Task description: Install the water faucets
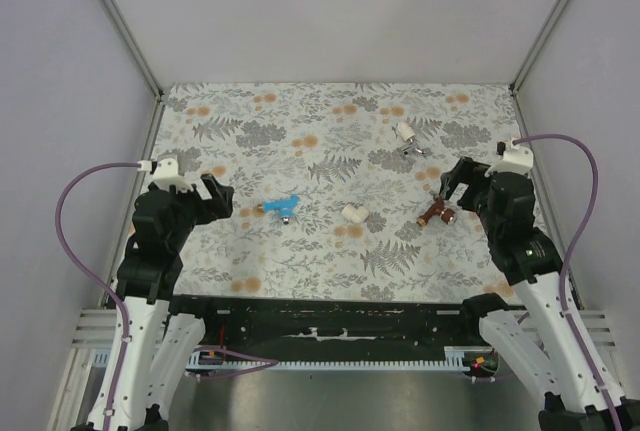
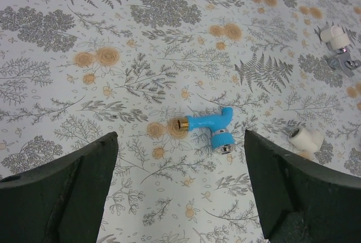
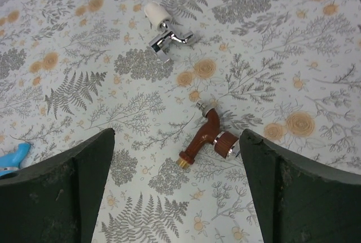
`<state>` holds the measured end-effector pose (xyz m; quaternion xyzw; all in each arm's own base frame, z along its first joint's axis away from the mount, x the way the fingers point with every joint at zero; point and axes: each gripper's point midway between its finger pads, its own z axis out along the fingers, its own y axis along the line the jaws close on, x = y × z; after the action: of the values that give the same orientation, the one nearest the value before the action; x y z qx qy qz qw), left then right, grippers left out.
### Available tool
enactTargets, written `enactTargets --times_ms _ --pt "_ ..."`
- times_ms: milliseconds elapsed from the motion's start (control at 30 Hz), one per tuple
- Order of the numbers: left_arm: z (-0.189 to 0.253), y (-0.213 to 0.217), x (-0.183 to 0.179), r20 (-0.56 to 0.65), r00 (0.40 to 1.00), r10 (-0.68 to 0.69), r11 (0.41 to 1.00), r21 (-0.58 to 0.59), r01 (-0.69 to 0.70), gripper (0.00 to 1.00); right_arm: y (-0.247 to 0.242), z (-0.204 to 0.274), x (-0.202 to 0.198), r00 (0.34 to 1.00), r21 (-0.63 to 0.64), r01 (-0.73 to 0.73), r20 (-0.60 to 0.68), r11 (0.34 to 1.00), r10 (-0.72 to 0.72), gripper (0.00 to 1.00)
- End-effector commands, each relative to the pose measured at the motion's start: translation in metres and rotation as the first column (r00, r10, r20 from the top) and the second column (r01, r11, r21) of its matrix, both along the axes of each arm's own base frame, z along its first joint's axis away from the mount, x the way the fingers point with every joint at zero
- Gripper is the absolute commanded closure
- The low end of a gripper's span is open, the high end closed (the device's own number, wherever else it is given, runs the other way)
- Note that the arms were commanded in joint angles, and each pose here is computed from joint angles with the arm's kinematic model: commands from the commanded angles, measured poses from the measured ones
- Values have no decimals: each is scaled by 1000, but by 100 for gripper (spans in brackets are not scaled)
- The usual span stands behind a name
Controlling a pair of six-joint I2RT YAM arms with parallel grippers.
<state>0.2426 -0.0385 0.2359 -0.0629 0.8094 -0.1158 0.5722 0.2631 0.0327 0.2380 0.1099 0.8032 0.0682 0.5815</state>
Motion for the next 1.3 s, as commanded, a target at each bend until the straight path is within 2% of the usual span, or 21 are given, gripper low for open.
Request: enactTargets --times_ms 0,100,233,333,500,600,767,933,1167,1267 --pt "1 3 0 11 1000 25 1000 -16 -25 3 7 6 13 995 93 60 -80 994 -53 2" --pt "2 2 -2 24 999 23 1000 -21 -23 3 15 -10 28 984 101 61 -175 993 -43 2" --pt "4 -1 -4 40 999 11 1000 -17 -10 3 13 -38 48 947 24 88 -311 996 -76 2" --pt "5 -5 -5 46 999 -9 1000 -13 10 3 9 -70 56 881 -66 88 -461 994 -109 2" --pt "7 -3 -7 58 998 5 1000 -7 -5 3 1 -124 67 732 -141 79 -664 987 -154 9" --pt "6 -4 -7 57 998 0 1000 -4 1 3 -3 -150 70 665 -120 112 -728 986 -164 14" --pt "6 -7 -8 61 998 -16 1000 -8 17 3 0 -181 77 598 -91 120 -788 989 -145 24" --pt "6 -13 -8 65 997 -43 999 -13 44 3 -8 -212 78 534 -133 124 -826 983 -179 32" --pt "0 -45 -8 36 985 -167 977 -130 170 4 -2 -225 71 519 -115 115 -840 987 -158 57" --pt "-6 -64 -8 3 971 -239 947 -222 234 4 1 -217 72 557 -123 105 -815 987 -161 78"
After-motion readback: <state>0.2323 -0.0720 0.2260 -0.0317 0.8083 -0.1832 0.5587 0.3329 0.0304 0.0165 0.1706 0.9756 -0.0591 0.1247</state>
